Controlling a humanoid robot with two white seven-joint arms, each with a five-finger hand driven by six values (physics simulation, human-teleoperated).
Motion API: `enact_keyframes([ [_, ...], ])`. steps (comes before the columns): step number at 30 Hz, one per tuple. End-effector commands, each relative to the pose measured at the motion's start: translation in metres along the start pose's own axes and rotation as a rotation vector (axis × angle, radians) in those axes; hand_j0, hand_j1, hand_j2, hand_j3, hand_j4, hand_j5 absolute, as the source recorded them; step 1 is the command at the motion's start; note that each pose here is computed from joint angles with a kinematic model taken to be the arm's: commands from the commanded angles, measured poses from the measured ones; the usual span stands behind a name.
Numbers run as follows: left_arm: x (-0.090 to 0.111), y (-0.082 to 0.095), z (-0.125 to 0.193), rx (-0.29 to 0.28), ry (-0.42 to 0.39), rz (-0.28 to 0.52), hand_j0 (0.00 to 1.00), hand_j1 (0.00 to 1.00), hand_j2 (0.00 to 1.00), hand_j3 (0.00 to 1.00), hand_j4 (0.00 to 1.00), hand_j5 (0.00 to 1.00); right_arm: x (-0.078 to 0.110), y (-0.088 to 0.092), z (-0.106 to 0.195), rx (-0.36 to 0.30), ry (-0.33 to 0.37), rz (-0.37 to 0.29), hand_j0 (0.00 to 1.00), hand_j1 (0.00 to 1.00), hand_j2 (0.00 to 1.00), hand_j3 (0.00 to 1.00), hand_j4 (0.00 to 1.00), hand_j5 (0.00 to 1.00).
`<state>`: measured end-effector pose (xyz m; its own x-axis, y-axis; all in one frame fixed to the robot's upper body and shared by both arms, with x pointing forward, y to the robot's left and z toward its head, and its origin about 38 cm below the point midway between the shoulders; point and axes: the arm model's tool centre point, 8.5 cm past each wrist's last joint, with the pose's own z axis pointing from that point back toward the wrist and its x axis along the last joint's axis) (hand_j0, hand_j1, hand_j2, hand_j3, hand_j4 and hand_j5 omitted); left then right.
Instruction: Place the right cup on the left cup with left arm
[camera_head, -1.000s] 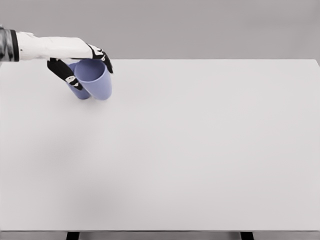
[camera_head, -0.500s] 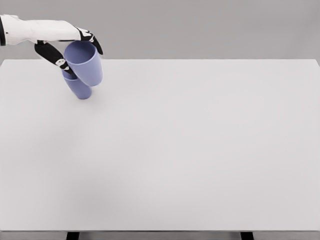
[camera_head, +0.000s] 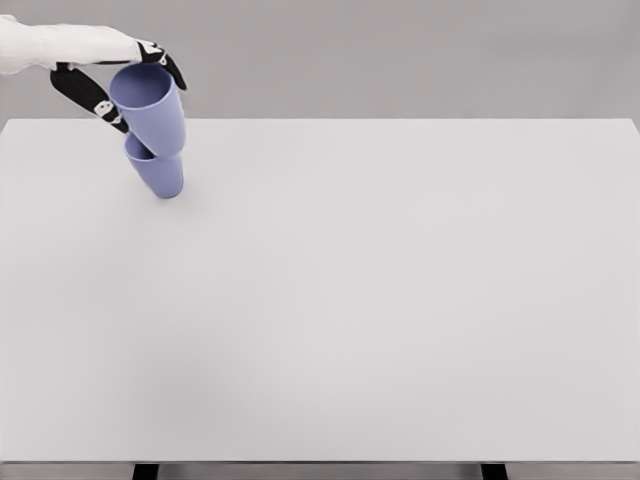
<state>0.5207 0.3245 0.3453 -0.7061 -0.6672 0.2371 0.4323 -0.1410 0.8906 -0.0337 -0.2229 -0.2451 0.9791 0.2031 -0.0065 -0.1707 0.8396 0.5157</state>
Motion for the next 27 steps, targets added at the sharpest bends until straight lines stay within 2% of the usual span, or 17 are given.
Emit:
enact_keyframes([
  [1, -0.006, 0.000, 0.003, 0.009, 0.018, 0.015, 0.61, 0.61, 0.61, 0.61, 0.61, 0.61, 0.000, 0.000, 0.000, 0.001, 0.000, 0.001, 1.00, 1.00, 1.00, 1.00, 1.00, 1.00],
  [4, -0.010, 0.005, 0.005, 0.018, 0.035, 0.017, 0.62, 0.62, 0.62, 0.62, 0.62, 0.62, 0.000, 0.000, 0.000, 0.001, 0.000, 0.001, 1.00, 1.00, 1.00, 1.00, 1.00, 1.00],
  [18, -0.032, -0.001, 0.008, 0.016, 0.107, 0.060, 0.63, 0.63, 0.63, 0.63, 0.63, 0.63, -0.001, 0.000, 0.000, 0.001, 0.001, 0.001, 1.00, 1.00, 1.00, 1.00, 1.00, 1.00],
  [27, -0.040, -0.004, 0.001, 0.013, 0.130, 0.079, 0.63, 0.63, 0.63, 0.63, 0.63, 0.63, 0.000, 0.000, 0.000, 0.001, 0.000, 0.001, 1.00, 1.00, 1.00, 1.00, 1.00, 1.00],
])
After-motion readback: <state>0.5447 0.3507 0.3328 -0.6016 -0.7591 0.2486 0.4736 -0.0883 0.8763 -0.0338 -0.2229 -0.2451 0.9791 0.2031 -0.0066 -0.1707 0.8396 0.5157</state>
